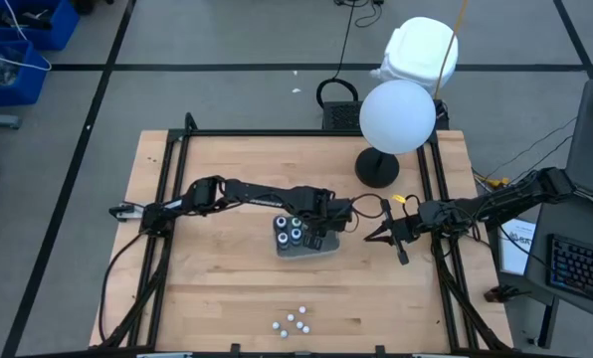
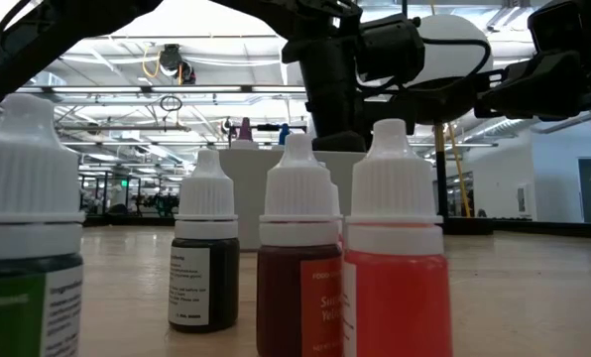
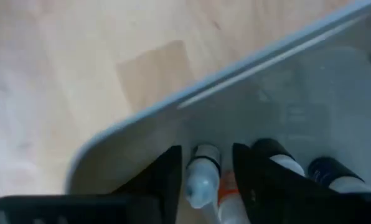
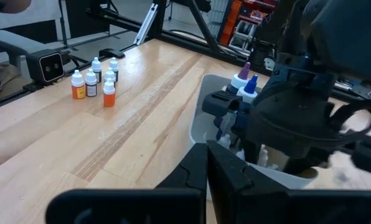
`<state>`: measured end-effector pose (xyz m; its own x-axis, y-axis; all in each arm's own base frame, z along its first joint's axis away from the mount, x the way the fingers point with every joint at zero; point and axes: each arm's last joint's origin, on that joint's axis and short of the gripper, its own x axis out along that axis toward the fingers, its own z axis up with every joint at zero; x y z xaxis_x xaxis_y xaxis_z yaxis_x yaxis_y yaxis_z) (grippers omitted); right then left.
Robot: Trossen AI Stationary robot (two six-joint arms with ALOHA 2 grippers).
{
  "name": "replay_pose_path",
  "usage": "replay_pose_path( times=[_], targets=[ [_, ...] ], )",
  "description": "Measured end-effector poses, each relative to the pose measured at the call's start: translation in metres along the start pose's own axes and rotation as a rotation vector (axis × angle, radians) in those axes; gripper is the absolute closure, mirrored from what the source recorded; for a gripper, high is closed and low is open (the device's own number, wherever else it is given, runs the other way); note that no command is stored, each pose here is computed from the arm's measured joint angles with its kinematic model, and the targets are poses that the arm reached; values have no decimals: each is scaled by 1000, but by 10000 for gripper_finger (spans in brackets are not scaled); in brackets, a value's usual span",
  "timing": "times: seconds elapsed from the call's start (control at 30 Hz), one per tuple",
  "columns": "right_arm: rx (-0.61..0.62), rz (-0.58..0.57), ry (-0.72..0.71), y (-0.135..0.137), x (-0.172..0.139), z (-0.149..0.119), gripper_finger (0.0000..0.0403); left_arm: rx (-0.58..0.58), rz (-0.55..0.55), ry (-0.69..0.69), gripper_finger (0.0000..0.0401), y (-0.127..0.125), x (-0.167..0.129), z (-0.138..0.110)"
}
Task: Pick & Place food coloring
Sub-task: Put the small blue food coloring bottle into the gray bin, then adjust the gray bin to the center of the table
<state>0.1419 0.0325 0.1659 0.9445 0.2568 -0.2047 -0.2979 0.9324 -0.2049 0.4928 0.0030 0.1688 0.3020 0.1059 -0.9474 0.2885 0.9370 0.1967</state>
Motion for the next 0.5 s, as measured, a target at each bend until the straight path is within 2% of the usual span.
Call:
replay_pose_path(
  times=[0.23, 0.4, 0.5],
  targets=[
    [0, 0, -2, 0, 0, 0, 403, 43, 84, -16, 195, 3, -29, 14],
    [0, -1, -4, 0, 0, 0, 403, 85, 80, -27, 189, -2, -72, 25],
    [0, 0, -4, 0, 0, 0, 403, 121, 78, 4, 197, -10, -101, 16]
  ],
)
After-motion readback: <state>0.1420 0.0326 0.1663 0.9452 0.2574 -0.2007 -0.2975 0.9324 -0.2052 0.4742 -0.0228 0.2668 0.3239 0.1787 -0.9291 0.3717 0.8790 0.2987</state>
